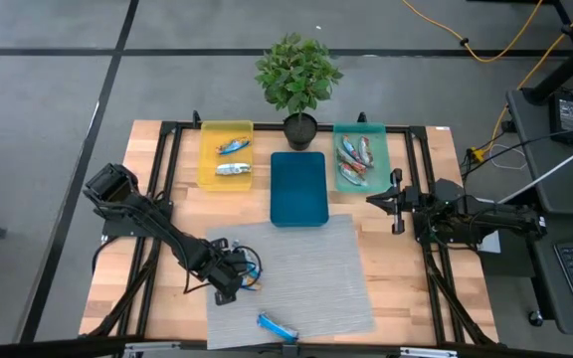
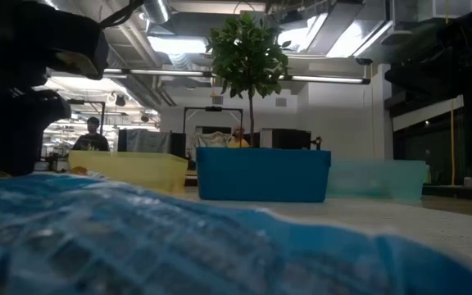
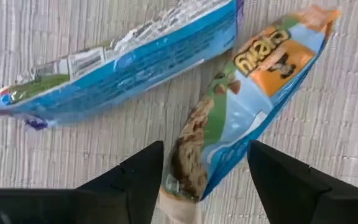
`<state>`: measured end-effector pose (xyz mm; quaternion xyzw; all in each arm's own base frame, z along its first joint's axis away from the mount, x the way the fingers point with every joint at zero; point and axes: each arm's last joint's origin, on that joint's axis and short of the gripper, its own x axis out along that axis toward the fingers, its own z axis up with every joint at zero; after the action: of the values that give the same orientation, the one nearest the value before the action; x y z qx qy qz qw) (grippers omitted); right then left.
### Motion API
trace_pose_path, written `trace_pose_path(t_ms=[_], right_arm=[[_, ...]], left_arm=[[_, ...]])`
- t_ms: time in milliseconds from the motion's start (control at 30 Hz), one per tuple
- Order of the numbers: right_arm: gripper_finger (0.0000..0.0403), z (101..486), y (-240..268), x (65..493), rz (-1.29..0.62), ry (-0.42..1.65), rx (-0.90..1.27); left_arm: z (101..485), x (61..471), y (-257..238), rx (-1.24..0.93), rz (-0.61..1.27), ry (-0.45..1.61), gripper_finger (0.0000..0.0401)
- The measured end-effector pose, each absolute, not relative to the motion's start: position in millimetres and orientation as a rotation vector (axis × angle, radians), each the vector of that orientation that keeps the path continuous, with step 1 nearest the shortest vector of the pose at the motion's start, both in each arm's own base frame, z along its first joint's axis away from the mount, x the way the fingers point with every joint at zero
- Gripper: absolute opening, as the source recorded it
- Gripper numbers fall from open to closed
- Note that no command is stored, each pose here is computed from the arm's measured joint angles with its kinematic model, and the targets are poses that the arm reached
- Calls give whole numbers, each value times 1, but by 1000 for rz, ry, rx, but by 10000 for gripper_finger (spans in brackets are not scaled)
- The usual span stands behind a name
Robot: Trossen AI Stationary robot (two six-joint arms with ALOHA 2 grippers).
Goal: Pick and place Granola Bars by type
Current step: Put the orange granola bar into the yellow bin
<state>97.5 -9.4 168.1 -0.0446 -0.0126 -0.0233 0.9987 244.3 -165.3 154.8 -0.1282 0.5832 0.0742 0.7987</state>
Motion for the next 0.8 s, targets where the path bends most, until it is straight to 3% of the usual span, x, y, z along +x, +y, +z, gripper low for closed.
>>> trace_pose_path(t_ms=[167, 633, 800], right_arm=[[24, 168, -9, 98, -46, -25, -89], [24, 168, -9, 98, -46, -25, -89], [24, 168, -9, 98, -46, -25, -89]], left_arm=[[153, 241, -164, -284, 178, 1293, 200], [152, 240, -164, -299, 178, 1323, 58], [153, 240, -164, -312, 177, 1325, 30]])
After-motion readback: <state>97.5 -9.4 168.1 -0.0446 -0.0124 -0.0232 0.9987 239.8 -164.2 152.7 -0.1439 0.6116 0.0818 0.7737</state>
